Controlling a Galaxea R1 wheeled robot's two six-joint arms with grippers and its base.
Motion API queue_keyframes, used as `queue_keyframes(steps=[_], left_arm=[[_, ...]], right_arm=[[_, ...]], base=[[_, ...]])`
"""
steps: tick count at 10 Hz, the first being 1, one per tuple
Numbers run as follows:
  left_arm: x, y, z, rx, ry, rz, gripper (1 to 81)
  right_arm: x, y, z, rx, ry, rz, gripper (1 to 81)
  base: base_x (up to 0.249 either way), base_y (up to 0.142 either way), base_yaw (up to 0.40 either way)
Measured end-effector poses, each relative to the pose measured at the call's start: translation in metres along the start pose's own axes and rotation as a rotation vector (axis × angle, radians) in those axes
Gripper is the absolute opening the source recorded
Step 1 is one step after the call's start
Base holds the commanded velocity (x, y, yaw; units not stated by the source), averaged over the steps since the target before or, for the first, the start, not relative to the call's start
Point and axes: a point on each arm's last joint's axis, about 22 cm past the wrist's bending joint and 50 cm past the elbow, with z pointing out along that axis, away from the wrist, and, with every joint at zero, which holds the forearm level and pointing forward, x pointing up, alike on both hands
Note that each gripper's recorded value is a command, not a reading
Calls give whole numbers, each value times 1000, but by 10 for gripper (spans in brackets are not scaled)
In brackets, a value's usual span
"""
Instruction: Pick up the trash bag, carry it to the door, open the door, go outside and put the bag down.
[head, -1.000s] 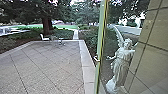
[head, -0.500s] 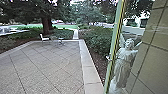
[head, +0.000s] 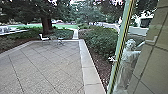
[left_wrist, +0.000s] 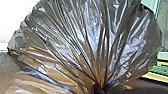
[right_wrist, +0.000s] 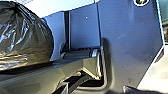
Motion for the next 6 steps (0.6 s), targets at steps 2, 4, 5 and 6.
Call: queue_keyframes(steps=[2, 4, 5, 6], left_arm=[[1, 0, 0, 1, 2, 0, 10], [5, 1, 0, 0, 6, 1, 10], [0, 0, 0, 1, -1, -1, 10], [-3, -1, 0, 1, -5, -2, 10]], right_arm=[[1, 0, 0, 0, 0, -1, 811], [2, 0, 0, 0, 1, 0, 811], [2, 0, 0, 0, 1, -1, 811], [2, 0, 0, 0, 1, -1, 811]], base=[[0, 0, 0], [0, 0, 0], [0, 0, 0], [0, 0, 0]])
